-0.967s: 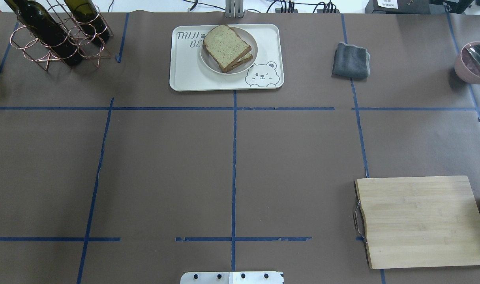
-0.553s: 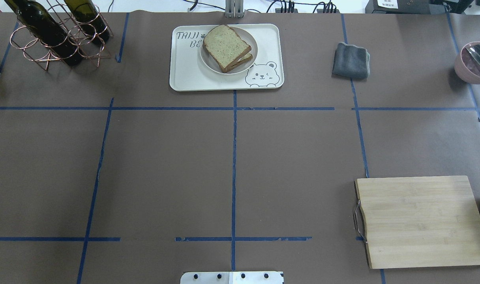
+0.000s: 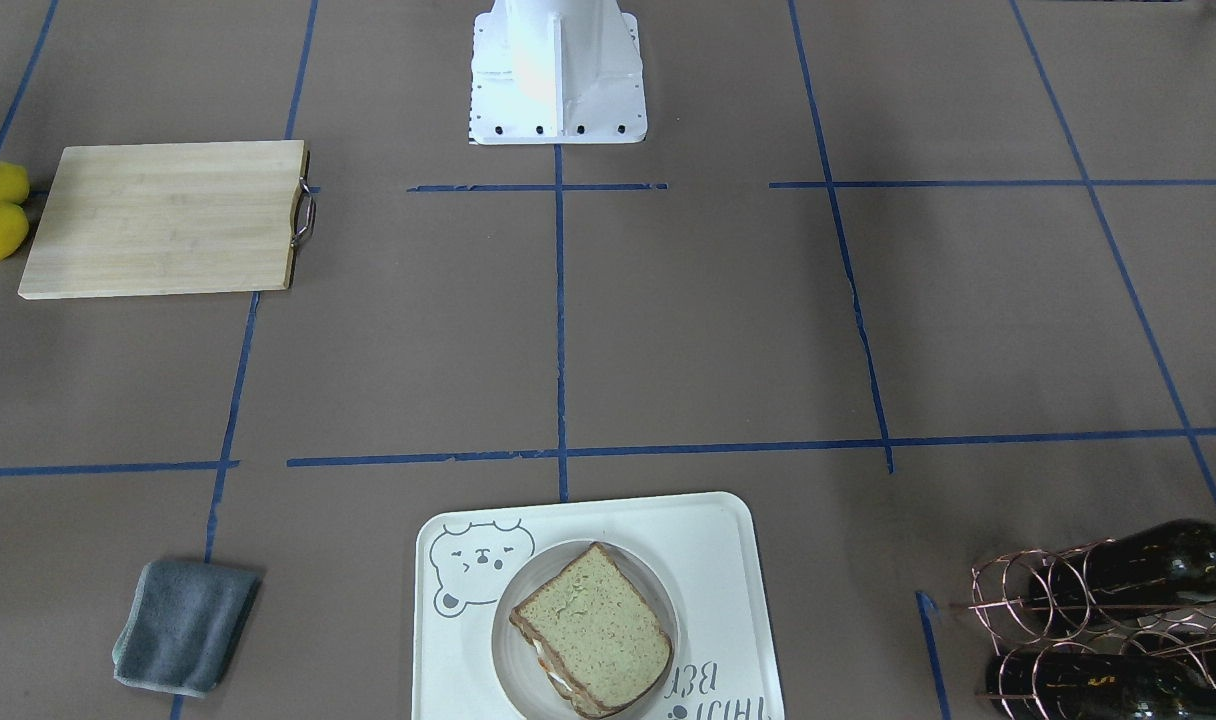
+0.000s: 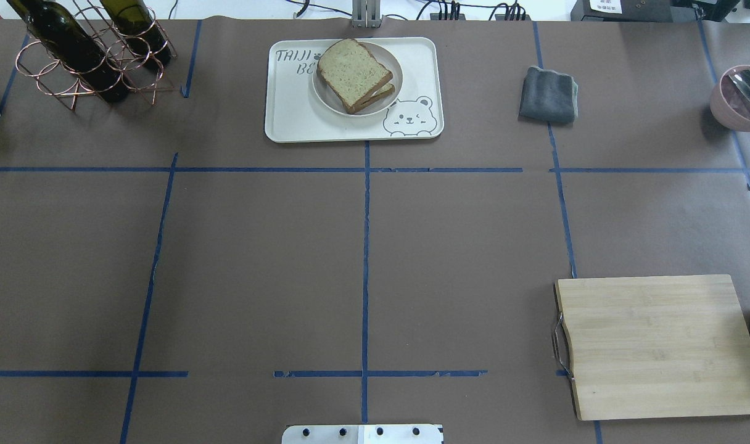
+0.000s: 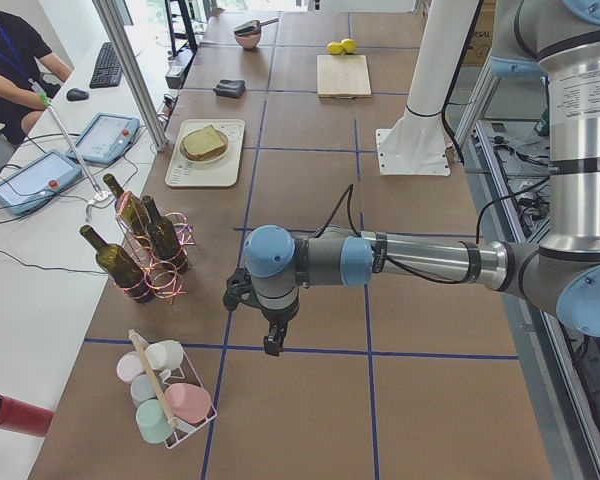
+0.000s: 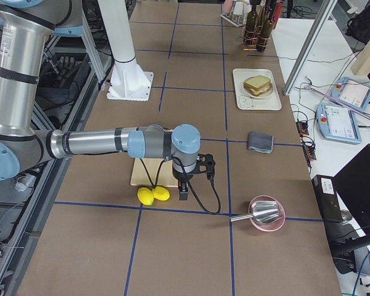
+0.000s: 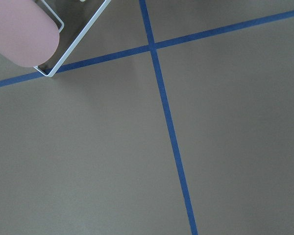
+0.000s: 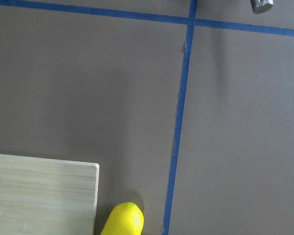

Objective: Make sandwich and place on tray

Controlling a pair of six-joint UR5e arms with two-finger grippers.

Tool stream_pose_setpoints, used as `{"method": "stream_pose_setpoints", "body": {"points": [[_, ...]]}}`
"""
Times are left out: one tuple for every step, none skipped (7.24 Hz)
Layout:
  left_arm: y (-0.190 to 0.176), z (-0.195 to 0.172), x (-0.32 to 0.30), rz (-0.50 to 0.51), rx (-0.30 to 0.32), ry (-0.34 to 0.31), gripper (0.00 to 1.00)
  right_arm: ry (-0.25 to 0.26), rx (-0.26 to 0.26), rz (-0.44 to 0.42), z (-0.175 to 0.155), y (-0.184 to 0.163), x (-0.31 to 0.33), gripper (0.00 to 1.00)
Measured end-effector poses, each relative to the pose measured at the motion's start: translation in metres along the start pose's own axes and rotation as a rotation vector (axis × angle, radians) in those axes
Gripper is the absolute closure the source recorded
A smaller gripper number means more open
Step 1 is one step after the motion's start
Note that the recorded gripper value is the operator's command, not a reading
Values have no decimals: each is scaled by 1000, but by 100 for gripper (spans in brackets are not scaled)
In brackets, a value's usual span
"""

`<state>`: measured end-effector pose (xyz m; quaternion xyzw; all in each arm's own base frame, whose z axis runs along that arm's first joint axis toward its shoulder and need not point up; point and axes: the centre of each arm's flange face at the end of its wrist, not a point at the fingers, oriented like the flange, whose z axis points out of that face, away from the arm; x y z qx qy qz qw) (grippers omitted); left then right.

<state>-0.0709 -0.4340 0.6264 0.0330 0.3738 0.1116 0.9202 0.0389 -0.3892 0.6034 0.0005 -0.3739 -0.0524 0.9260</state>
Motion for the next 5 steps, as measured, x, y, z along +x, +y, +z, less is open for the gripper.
{"method": "stream_pose_setpoints", "body": {"points": [[0, 0, 0, 0, 0, 1, 0, 0, 0, -1, 0, 0, 0, 0], [0, 0, 0, 0, 0, 1, 0, 0, 1, -2, 0, 0, 0, 0], [0, 0, 0, 0, 0, 1, 0, 1, 1, -2, 0, 0, 0, 0], [0, 0, 0, 1, 1, 1, 0, 2, 0, 9, 0, 0, 1, 0], [0, -1, 1, 2, 2, 1, 0, 2, 1, 58, 1, -1, 1, 0]]}}
